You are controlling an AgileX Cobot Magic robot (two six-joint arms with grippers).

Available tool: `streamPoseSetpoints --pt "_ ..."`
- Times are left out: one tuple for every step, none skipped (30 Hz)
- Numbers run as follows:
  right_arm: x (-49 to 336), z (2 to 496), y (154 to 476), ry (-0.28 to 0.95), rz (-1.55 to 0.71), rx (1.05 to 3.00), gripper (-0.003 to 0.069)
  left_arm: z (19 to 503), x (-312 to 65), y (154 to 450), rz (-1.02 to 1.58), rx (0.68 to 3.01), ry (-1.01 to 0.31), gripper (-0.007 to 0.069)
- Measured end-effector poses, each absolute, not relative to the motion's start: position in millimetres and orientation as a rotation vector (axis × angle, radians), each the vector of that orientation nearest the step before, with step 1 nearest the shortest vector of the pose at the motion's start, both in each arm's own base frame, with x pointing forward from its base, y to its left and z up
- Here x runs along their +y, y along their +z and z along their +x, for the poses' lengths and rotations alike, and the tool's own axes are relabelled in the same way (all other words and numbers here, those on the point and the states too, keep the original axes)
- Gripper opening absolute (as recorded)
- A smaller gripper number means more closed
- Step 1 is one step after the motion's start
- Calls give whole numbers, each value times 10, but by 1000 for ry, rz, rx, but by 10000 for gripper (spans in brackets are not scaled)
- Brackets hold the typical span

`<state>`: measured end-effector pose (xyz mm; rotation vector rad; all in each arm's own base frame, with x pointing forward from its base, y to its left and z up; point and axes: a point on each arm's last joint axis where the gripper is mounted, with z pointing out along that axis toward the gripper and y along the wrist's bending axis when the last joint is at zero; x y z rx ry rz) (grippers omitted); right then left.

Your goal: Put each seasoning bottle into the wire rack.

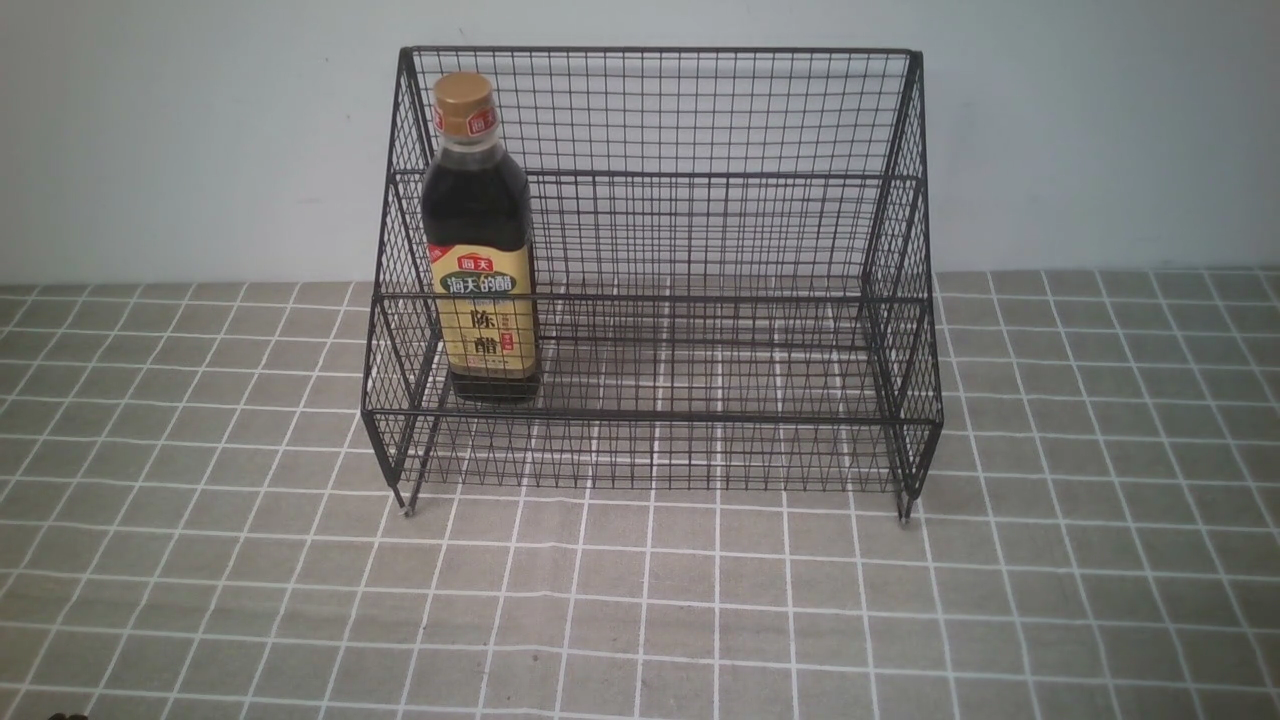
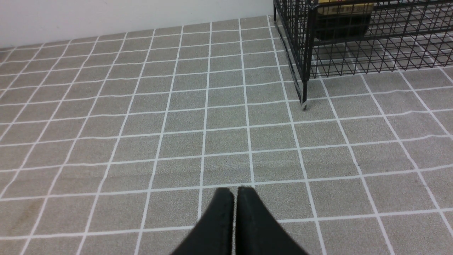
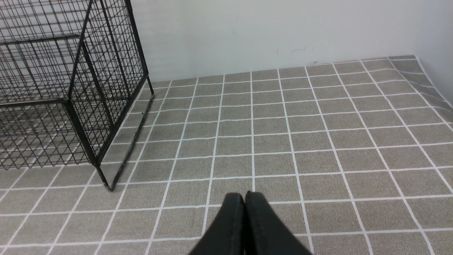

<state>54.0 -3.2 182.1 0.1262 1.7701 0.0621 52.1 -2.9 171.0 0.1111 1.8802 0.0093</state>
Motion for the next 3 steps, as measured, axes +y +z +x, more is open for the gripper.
streamPoseSetpoints --pt "-32 540 1821 62 126 1770 -12 521 -29 1710 111 1880 9 -6" --pt "-32 540 1821 62 126 1770 -12 521 -29 1710 111 1880 9 -6" --pt "-32 540 1821 62 126 1770 -12 521 -29 1710 111 1880 9 -6"
